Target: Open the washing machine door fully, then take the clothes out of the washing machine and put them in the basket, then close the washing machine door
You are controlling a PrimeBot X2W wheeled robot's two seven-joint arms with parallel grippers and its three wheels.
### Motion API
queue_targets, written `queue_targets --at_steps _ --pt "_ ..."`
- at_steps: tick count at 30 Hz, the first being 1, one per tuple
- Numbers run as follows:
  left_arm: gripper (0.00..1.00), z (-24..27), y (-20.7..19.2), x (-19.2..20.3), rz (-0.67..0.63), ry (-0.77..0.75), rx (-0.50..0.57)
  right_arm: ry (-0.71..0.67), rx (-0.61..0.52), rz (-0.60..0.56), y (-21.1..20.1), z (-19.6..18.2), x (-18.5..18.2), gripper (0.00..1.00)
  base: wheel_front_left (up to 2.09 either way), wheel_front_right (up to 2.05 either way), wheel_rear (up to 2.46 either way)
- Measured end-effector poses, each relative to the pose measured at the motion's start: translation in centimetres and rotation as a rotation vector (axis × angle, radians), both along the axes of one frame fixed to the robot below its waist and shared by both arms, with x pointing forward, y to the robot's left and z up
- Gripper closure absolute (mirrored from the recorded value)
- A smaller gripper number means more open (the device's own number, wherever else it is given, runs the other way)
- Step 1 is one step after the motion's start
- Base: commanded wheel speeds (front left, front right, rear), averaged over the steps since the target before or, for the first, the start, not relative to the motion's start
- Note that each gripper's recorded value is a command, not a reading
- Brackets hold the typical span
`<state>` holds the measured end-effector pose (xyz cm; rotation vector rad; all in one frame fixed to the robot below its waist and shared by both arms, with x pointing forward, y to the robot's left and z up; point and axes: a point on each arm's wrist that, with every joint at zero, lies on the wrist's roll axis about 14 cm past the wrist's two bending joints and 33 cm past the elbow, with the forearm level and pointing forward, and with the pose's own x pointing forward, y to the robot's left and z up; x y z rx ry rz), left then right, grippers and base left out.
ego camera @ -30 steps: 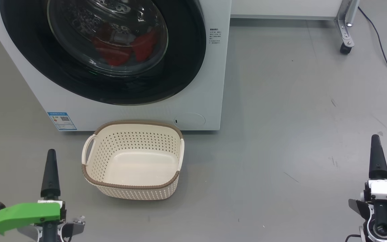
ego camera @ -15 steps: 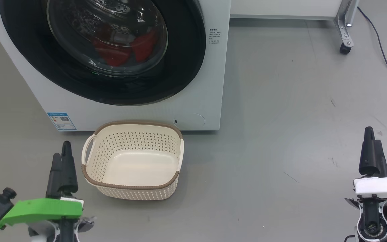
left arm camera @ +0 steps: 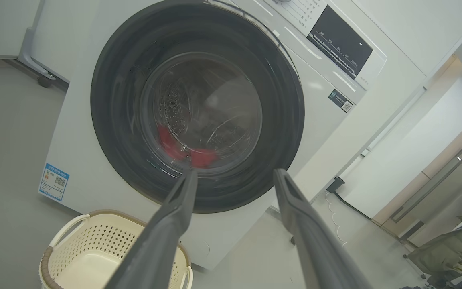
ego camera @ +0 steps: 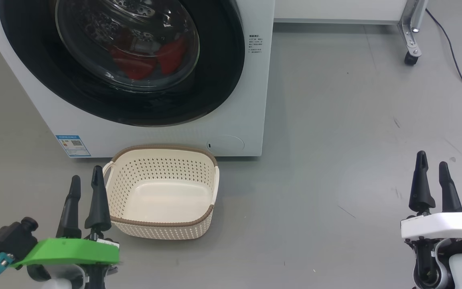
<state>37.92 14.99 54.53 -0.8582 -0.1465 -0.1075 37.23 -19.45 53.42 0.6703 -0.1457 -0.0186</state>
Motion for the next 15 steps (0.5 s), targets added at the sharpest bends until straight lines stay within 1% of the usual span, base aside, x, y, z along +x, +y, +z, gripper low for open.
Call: queue_targets --at_steps 8,15 --pt "0.0 0.2 -0.8 -0.1 -0.001 -0.036 0.208 -0.003 -0.154 0.003 0.7 0.1 0.0 0.0 0.0 0.0 0.0" --pt "0.0 -1.0 -2.4 -0.6 -0.042 -0.032 0.376 0.004 -0.269 0.006 1.5 -0.3 0.0 0.0 0.0 0.0 0.0"
